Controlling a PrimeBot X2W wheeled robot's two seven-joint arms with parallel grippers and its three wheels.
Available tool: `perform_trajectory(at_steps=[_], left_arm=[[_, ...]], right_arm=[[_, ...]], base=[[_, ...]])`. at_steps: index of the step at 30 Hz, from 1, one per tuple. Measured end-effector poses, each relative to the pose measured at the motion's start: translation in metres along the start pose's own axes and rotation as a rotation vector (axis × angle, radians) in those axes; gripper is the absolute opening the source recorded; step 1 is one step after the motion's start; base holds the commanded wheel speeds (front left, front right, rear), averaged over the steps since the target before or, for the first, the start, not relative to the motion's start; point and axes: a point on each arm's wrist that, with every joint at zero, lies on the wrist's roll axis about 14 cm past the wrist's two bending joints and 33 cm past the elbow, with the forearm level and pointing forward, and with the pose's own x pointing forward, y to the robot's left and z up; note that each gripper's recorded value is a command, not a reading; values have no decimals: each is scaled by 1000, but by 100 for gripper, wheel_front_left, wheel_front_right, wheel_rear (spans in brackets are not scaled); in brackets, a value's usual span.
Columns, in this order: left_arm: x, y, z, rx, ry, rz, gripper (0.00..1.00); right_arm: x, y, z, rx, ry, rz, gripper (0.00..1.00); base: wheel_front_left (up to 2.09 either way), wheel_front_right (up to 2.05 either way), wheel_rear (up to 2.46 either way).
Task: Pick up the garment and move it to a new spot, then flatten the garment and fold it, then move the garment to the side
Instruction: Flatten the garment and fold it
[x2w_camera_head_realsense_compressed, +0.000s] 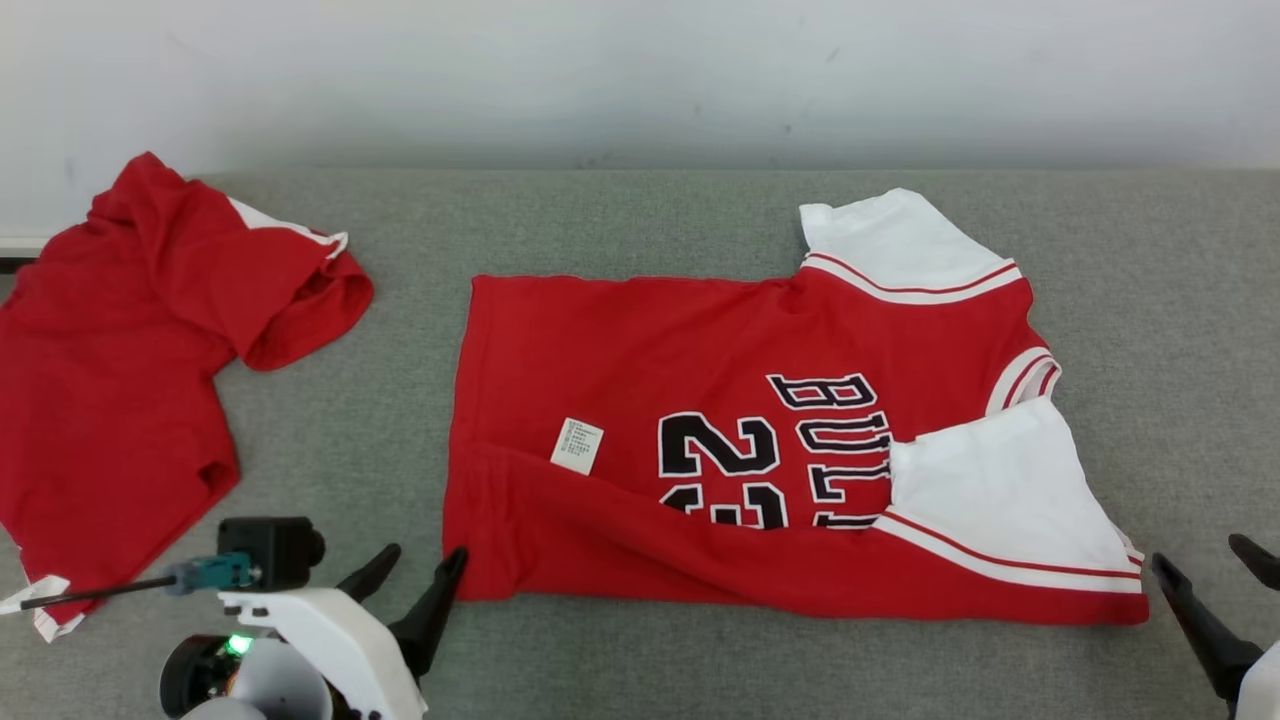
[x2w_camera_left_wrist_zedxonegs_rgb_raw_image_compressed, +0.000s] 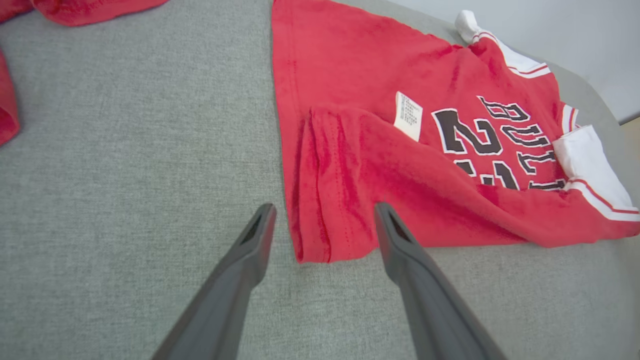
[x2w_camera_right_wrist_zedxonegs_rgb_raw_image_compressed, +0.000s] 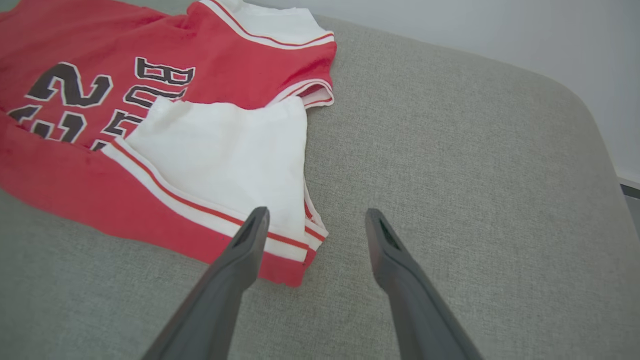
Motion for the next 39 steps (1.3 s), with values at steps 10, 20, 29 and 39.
perform_trajectory(at_steps=[10, 20, 29, 39], left_arm=[[26, 13, -27, 26, 60, 1, 100], [41, 17, -38, 21, 102, -20, 100], [46, 4, -48, -9, 150, -79, 100], [43, -19, -54, -45, 202, -163, 0]], right_arm=[[35, 15, -45, 51, 117, 33, 100], [58, 14, -50, 51, 133, 38, 100], [66, 24, -54, 73, 158, 66, 100], [64, 42, -53, 99, 170, 139, 0]], base=[[0, 0, 0], [0, 0, 0], [0, 0, 0], [0, 0, 0]])
